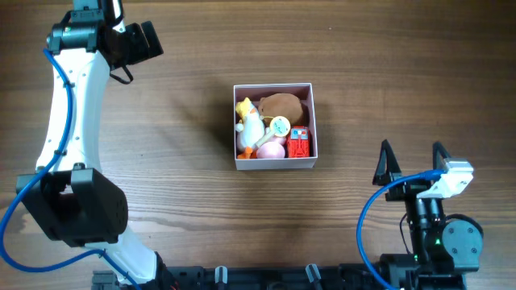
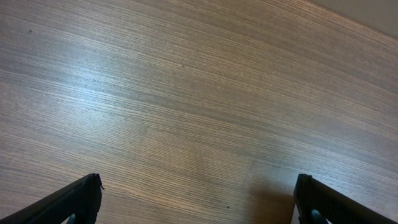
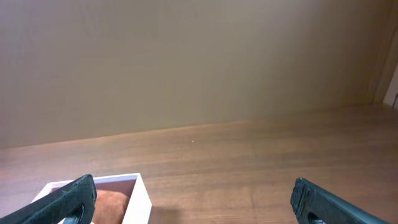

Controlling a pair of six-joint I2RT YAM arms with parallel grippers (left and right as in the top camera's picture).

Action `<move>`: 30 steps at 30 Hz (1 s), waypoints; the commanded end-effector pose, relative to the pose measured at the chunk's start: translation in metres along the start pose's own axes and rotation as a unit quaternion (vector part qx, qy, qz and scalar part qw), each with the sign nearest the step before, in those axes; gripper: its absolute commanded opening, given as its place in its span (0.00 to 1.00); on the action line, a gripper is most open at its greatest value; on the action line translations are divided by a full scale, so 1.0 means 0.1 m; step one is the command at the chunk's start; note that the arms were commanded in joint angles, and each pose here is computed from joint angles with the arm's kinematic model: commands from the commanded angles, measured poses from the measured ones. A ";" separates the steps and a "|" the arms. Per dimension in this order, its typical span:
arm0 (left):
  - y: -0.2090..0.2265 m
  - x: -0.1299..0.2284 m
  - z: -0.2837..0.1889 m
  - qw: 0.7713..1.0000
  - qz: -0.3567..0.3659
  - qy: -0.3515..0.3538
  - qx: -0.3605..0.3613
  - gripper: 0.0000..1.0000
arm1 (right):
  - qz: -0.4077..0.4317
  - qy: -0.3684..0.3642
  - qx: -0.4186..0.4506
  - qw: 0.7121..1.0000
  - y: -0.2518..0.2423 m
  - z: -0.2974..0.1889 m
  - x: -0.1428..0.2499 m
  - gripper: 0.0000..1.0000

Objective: Pack container

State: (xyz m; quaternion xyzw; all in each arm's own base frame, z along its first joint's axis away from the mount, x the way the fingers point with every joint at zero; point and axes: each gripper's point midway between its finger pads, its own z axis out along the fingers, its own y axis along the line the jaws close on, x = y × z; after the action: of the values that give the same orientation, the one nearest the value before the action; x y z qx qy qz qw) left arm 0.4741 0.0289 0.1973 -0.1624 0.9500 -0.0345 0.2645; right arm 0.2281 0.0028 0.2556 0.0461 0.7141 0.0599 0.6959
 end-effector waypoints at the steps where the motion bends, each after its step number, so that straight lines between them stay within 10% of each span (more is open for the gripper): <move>1: -0.03 -0.03 -0.06 1.000 -0.006 -0.006 0.008 1.00 | 0.000 0.007 -0.001 1.000 -0.01 0.00 0.14 0.99; 30: -0.03 -0.03 -0.06 1.000 -0.006 -0.006 0.008 1.00 | -0.029 -0.015 0.000 0.999 -0.13 0.21 0.78 0.99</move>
State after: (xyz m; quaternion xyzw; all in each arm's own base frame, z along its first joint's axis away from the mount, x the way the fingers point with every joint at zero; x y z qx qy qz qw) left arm 0.4741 0.0289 0.1973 -0.1624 0.9500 -0.0345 0.2645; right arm 0.2469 0.0025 0.1796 0.0448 0.7040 0.0601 0.7062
